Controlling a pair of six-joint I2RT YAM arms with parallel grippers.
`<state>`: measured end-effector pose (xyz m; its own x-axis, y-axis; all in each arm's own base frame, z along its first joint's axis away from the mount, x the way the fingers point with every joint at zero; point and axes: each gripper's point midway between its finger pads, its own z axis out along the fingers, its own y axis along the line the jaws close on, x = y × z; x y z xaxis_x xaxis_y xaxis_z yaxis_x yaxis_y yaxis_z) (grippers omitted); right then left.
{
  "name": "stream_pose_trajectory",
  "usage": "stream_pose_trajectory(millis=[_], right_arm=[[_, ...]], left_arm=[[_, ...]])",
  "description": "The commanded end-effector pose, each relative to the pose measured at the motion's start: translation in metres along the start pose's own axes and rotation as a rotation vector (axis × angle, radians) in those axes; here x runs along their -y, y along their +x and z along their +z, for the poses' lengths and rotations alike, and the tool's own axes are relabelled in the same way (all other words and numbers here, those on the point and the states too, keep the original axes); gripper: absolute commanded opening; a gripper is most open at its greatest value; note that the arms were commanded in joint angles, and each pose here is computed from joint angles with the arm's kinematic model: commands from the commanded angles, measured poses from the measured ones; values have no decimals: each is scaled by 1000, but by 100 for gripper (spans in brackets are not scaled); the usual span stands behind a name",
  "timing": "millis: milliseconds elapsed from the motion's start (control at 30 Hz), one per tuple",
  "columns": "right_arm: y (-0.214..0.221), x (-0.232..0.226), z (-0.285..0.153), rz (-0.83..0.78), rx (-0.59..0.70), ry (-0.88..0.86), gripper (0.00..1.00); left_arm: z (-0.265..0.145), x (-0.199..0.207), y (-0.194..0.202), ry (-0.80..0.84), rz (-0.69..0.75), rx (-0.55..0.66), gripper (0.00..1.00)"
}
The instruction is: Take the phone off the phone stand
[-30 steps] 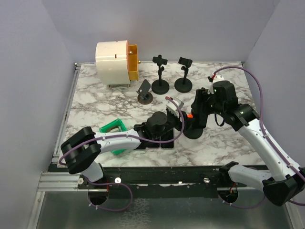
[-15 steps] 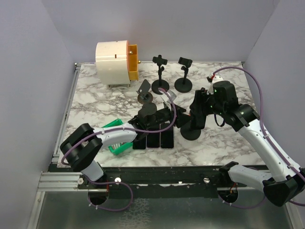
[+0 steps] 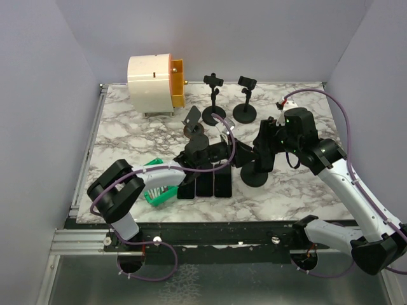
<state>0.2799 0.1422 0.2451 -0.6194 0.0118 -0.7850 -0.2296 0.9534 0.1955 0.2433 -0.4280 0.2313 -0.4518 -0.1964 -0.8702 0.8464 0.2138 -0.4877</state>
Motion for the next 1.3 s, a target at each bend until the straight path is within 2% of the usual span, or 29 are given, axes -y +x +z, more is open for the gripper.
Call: stream_pose_trajectory(millis=[0, 367, 833, 900, 1067, 1167, 1267], right_arm=[[-20, -11, -7, 5, 73, -52, 13], [-19, -12, -6, 4, 72, -55, 13], [-17, -12, -4, 4, 65, -55, 13], [-16, -12, -5, 4, 65, -55, 13], [-16, -12, -4, 4, 64, -54, 13], [-16, -12, -4, 4, 65, -56, 13], [-16, -12, -4, 4, 64, -57, 13]], left_arm=[[5, 17, -14, 95, -12, 37, 54], [9, 19, -11, 121, -34, 29, 47], [11, 18, -13, 120, -38, 37, 30], [11, 18, -14, 119, -39, 40, 30], [13, 18, -15, 118, -46, 43, 43], [13, 18, -17, 119, -48, 46, 43], [13, 18, -17, 119, -47, 47, 35]])
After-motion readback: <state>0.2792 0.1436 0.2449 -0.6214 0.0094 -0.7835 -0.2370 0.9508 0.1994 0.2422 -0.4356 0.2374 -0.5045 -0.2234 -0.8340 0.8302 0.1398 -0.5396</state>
